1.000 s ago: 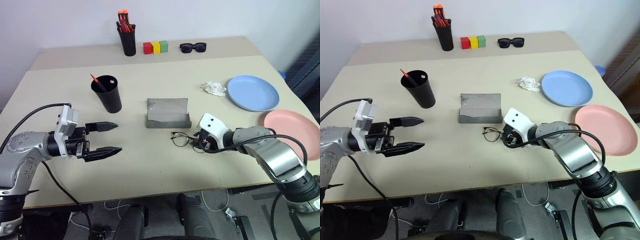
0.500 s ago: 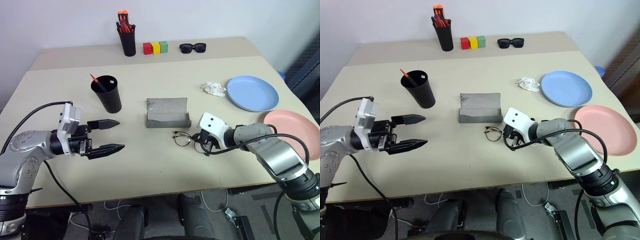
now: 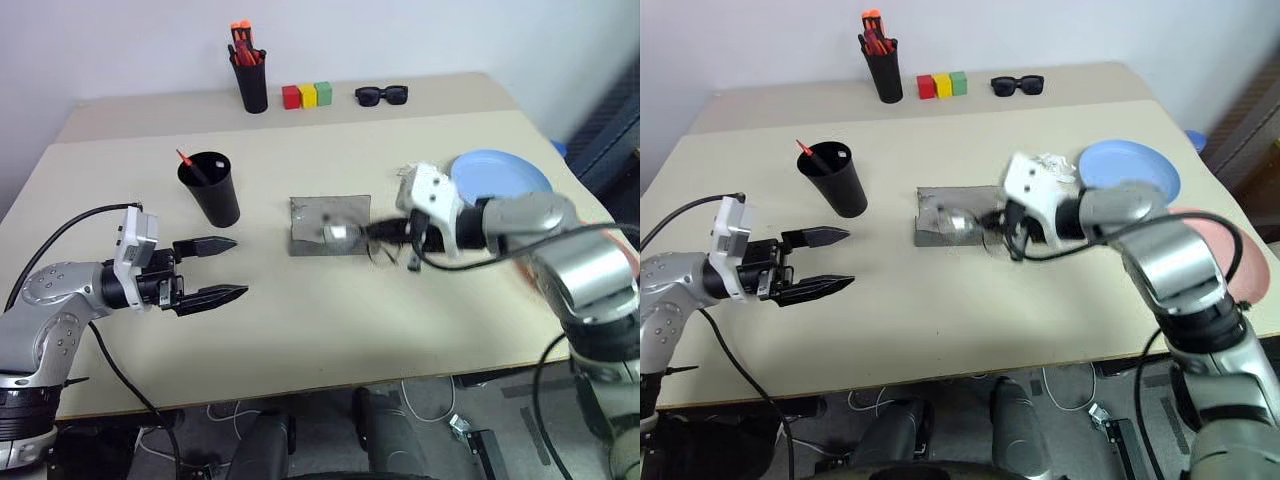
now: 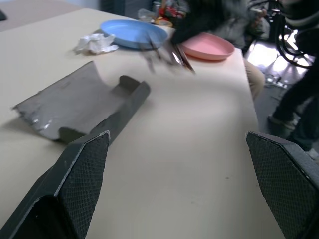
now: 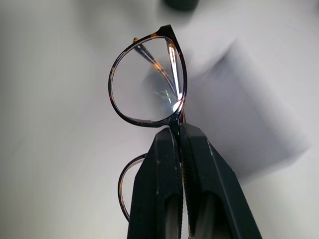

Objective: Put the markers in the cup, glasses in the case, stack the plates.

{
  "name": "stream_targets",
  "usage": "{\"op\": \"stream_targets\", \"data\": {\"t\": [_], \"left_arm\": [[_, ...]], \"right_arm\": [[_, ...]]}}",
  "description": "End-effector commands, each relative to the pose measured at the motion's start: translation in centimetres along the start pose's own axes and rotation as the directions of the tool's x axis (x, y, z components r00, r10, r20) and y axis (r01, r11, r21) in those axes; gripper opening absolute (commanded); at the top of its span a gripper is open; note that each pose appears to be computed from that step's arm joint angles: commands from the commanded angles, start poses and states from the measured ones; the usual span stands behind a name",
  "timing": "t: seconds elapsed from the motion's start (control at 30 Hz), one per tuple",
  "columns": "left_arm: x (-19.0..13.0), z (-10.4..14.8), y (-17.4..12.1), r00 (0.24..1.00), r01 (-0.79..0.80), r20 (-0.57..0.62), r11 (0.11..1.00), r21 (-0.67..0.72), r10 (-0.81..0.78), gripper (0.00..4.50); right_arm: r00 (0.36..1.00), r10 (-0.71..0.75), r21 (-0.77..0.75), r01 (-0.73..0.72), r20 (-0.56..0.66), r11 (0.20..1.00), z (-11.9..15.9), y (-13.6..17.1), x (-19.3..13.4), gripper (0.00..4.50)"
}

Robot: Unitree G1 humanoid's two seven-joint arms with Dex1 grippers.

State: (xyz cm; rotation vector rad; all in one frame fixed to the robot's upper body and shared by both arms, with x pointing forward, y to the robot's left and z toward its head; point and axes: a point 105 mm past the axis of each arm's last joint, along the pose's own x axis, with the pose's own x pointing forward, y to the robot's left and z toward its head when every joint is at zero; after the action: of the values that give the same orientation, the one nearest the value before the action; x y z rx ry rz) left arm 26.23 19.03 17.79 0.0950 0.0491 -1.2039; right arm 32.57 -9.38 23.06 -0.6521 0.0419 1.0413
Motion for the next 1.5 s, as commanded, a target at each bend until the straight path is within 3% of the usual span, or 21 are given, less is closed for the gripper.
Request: {"op": "stream_targets", "data": {"t": [0.03,0.23,0.33,0.67,0.97,1.07,1.3,1.5], "left_arm": [[-0.1,0.4,0.1,1.0,-0.002,0.016,0.999,0.038,0.001,4.5],[-0.1,0.4,-0.1,1.0,-0.004,0.019,0.999,0.043,0.003,4.5],[-0.2,0.5,-0.3,1.0,-0.013,0.02,0.999,0.044,0.012,4.5],[0.3,0.9,-1.0,0.999,-0.037,0.021,0.999,0.039,0.037,4.5],[0.7,1.4,-0.6,0.999,-0.037,0.022,0.997,0.063,0.035,4.5],[0.8,1.3,-0.6,0.999,-0.037,0.018,0.998,0.049,0.036,4.5],[1.1,1.7,-0.6,0.999,-0.051,0.018,0.996,0.073,0.05,4.5],[1.2,1.9,-0.5,0.998,-0.061,0.024,0.995,0.083,0.059,4.5]], "right_arm": [[0.996,-0.053,-0.164,0.066,0.078,0.984,1.6,-1.5,1.8,0.04],[0.995,-0.047,-0.319,0.074,0.092,0.945,0.8,-1.7,6.8,0.04],[0.999,-0.045,-0.36,0.049,0.02,0.931,-1.3,-1.7,8.1,0.04],[0.994,-0.008,-0.184,-0.012,-0.107,0.983,-4.1,-1.1,8.5,0.04],[0.985,0.087,-0.166,-0.112,-0.148,0.98,-4.6,0.5,8.0,0.04],[0.987,0.081,-0.158,-0.104,-0.142,0.982,-4.5,0.4,8.0,0.88],[0.995,0.004,-0.145,-0.018,-0.097,0.989,-3.3,-1.5,7.7,4.35],[1.0,-0.013,-0.05,0.014,0.011,0.999,-0.9,-3.2,6.4,4.48]]}}
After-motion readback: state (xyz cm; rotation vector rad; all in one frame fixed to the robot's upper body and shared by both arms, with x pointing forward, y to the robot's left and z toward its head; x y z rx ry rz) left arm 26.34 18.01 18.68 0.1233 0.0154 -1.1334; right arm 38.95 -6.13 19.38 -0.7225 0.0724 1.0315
